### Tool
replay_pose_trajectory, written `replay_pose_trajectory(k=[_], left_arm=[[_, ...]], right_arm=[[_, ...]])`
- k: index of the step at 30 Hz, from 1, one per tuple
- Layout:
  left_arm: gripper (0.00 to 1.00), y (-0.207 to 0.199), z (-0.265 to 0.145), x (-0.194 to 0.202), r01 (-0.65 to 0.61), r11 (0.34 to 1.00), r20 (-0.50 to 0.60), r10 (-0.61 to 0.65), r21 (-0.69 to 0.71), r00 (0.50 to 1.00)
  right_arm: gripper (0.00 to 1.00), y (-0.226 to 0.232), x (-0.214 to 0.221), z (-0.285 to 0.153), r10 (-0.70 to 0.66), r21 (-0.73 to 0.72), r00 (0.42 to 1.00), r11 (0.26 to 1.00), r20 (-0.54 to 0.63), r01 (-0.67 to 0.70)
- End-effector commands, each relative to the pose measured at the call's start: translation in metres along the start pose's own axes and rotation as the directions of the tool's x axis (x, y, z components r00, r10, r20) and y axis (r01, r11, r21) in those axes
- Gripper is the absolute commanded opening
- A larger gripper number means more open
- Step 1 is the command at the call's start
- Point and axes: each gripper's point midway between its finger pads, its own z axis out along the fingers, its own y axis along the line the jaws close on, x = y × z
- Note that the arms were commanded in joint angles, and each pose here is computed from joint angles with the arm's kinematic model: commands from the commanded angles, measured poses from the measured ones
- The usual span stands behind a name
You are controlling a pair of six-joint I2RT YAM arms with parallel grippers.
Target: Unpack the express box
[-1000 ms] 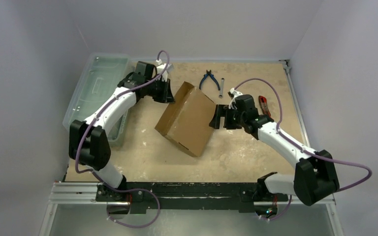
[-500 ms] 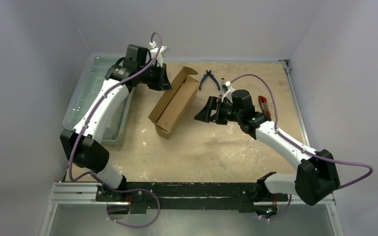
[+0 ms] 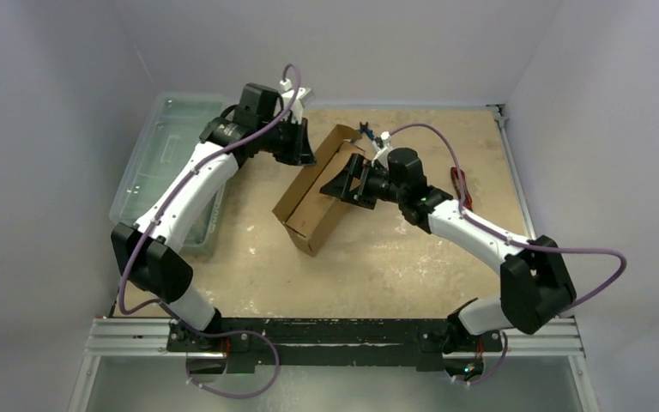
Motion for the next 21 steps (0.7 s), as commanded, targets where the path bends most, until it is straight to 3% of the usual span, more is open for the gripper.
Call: replay_pose_trajectory(k=[1, 8, 21], left_arm=[[0.00, -0.033, 0.021, -0.005, -0.004, 0.996, 0.034, 0.001, 0.086, 0.999], [0.00, -0.046, 0.034, -0.001, 0.003, 0.992, 0.039, -0.007, 0.123, 0.999], [0.00, -0.039, 0.021, -0.005, -0.039, 0.997, 0.061, 0.035, 0.065, 0.998]], right_arm=[[0.97, 0.015, -0.008, -0.002, 0.045, -0.065, 0.998, 0.997, 0.052, -0.041], [0.96, -0.025, 0.011, -0.018, 0.086, 0.017, 0.991, 0.996, 0.101, -0.088], [0.74, -0.080, 0.047, -0.025, 0.131, 0.059, 0.991, 0.989, 0.028, -0.133]])
